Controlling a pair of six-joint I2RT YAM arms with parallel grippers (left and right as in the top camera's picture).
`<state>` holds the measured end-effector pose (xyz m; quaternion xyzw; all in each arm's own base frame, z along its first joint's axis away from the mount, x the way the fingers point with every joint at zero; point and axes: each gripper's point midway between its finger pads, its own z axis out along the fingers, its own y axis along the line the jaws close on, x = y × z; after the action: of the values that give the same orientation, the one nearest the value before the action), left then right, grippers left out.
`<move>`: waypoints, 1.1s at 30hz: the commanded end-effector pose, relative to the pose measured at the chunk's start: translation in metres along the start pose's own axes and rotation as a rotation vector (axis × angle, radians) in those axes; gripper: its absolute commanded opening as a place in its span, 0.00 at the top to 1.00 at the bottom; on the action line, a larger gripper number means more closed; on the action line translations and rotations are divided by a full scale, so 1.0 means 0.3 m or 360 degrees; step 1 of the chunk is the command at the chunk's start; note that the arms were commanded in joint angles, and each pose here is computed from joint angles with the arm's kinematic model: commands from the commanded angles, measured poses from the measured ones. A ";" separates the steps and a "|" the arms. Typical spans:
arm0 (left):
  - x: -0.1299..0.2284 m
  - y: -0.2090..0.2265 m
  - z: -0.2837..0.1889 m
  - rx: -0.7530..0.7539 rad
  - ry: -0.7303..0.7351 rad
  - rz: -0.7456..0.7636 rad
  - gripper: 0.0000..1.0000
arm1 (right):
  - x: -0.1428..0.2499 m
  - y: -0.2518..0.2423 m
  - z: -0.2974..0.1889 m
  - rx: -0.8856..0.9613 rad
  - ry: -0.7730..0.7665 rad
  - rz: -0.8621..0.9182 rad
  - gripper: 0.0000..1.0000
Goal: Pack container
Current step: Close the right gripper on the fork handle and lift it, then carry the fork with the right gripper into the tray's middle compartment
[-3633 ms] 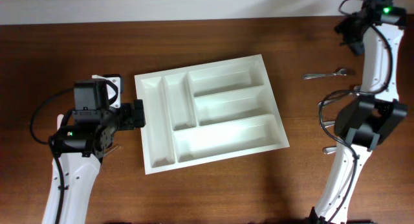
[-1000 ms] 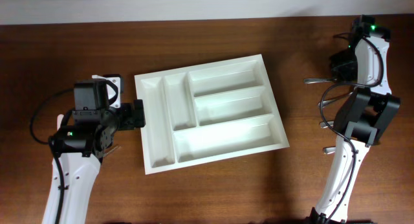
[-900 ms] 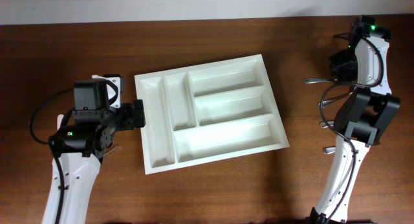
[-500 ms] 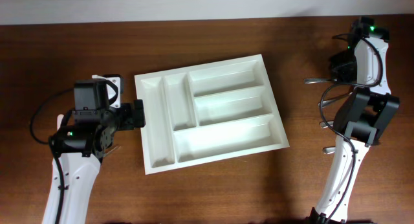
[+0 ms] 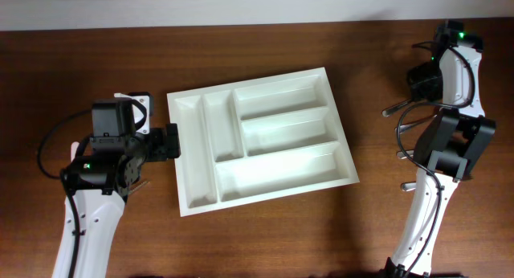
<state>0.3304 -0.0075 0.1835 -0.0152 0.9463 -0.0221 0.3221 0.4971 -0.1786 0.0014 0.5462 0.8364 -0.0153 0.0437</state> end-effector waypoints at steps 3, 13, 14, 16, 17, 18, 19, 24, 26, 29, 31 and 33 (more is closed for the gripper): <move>-0.031 -0.015 -0.016 0.0030 -0.0039 -0.0003 0.01 | 0.025 -0.028 0.090 0.0080 0.0057 -0.0089 0.95; -0.032 -0.015 -0.016 0.0029 -0.0040 -0.0003 0.01 | -0.056 0.044 -0.090 -0.0078 -0.0114 -0.0256 0.96; -0.031 -0.015 -0.016 0.0029 -0.0039 -0.0003 0.01 | -0.060 0.048 -0.107 -0.0090 -0.0128 -0.0268 0.96; -0.032 -0.015 -0.016 0.0029 -0.0040 -0.0002 0.01 | -0.063 0.062 -0.161 -0.0119 -0.0165 -0.0344 0.96; -0.032 -0.015 -0.016 0.0029 -0.0040 -0.0002 0.01 | -0.063 0.065 -0.176 -0.0125 -0.0173 -0.0365 0.96; -0.032 -0.015 -0.016 0.0027 -0.0040 -0.0001 0.01 | -0.053 0.070 -0.208 -0.0129 -0.0181 -0.0424 0.96; -0.032 -0.013 -0.016 0.0023 -0.0040 -0.0001 0.01 | -0.045 0.078 -0.223 -0.0138 -0.0183 -0.0465 0.96; -0.032 -0.013 -0.016 0.0024 -0.0041 -0.0001 0.01 | 0.029 0.172 -0.340 -0.0205 -0.0280 -0.1053 0.96; -0.032 -0.013 -0.016 0.0024 -0.0040 -0.0001 0.01 | 0.097 0.228 -0.408 -0.0271 -0.0319 -0.1376 0.96; -0.032 -0.013 -0.016 0.0024 -0.0040 -0.0001 0.01 | 0.206 0.296 -0.510 -0.0367 -0.0379 -0.1667 0.96; -0.032 -0.013 -0.016 0.0024 -0.0040 -0.0001 0.01 | 0.283 0.344 -0.574 -0.0490 -0.0397 -0.1815 0.96; -0.032 -0.013 -0.016 0.0024 -0.0041 -0.0001 0.01 | 0.347 0.367 -0.633 -0.0534 -0.0432 -0.1932 0.96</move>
<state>0.3304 -0.0075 0.1835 -0.0152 0.9463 -0.0221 0.3221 0.5461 -0.0699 0.1308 0.0794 0.9832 0.0023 0.1644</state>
